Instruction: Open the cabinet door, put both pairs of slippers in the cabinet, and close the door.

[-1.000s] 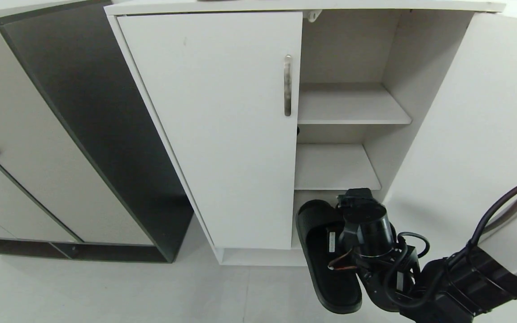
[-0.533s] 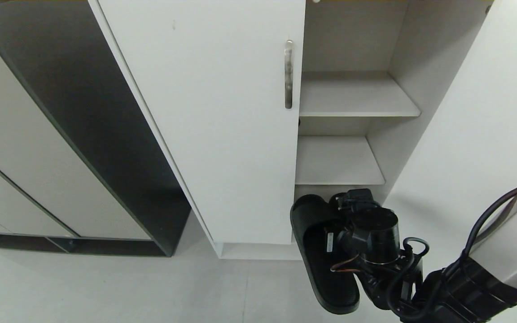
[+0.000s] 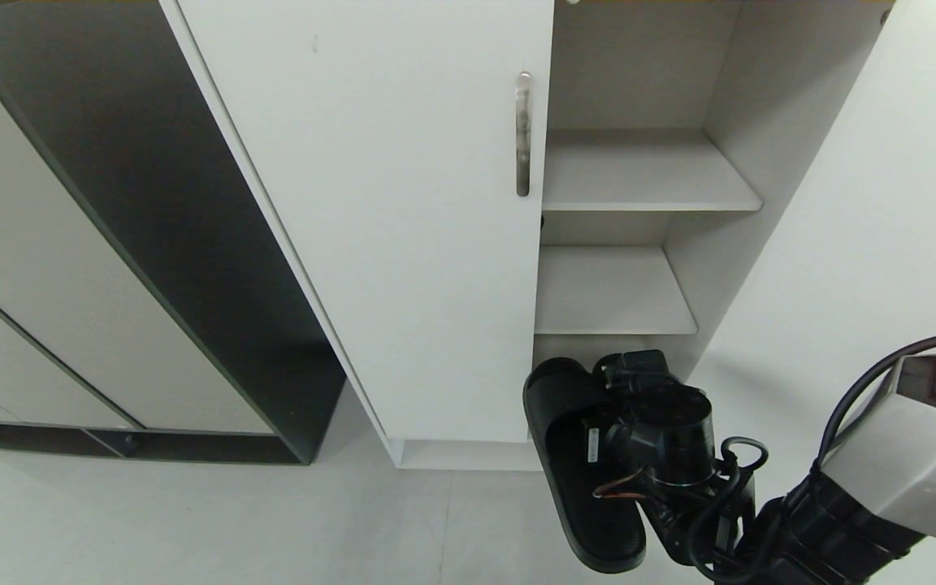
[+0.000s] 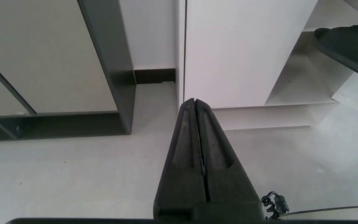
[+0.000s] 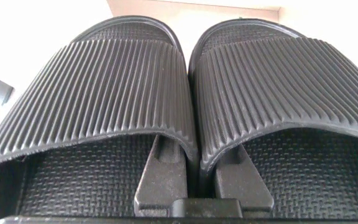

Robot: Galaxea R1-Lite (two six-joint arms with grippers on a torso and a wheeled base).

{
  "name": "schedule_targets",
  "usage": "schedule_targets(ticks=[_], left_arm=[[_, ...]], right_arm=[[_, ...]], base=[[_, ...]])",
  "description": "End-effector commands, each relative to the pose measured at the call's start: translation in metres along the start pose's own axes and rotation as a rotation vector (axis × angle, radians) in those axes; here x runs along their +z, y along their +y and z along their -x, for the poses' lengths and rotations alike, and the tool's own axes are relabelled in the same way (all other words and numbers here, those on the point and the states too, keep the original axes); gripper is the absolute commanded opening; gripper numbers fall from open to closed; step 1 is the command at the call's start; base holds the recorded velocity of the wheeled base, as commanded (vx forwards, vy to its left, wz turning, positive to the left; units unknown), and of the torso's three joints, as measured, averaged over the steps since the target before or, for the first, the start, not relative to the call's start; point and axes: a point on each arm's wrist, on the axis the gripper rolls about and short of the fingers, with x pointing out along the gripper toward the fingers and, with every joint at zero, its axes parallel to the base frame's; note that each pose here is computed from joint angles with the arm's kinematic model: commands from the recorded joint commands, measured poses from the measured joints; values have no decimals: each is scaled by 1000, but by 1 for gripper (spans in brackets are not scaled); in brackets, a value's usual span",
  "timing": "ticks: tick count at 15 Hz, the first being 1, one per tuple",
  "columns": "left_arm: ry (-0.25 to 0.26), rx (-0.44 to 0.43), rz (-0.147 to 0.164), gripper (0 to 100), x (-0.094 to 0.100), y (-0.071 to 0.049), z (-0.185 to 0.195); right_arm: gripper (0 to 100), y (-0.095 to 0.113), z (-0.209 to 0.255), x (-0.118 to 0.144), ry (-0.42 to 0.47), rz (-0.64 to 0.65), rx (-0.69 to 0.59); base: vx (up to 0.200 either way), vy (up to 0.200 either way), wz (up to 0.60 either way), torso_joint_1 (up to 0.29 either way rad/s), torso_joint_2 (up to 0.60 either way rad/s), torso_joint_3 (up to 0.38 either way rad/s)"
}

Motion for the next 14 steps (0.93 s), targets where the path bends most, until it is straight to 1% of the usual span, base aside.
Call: schedule_targets(ticks=[1,5,8,12,14], left_arm=[[1,2,0,0,0,0,0],[1,1,0,0,0,0,0],[1,1,0,0,0,0,0],[1,1,0,0,0,0,0],[1,1,0,0,0,0,0]], right_arm=[[0,0,0,0,-1,3,0],[0,0,-1,-1,0,6,-3],[0,2,-3,-1,-4,1,-1],[0,15,-20,2,-44,-21,-23],[0,22,-31,0,-59,8,-45]], base=[[0,0,0,0,0,0],[0,-200,0,2,4,0],[0,0,0,0,0,0],[0,0,0,0,0,0],[0,0,0,0,0,0]])
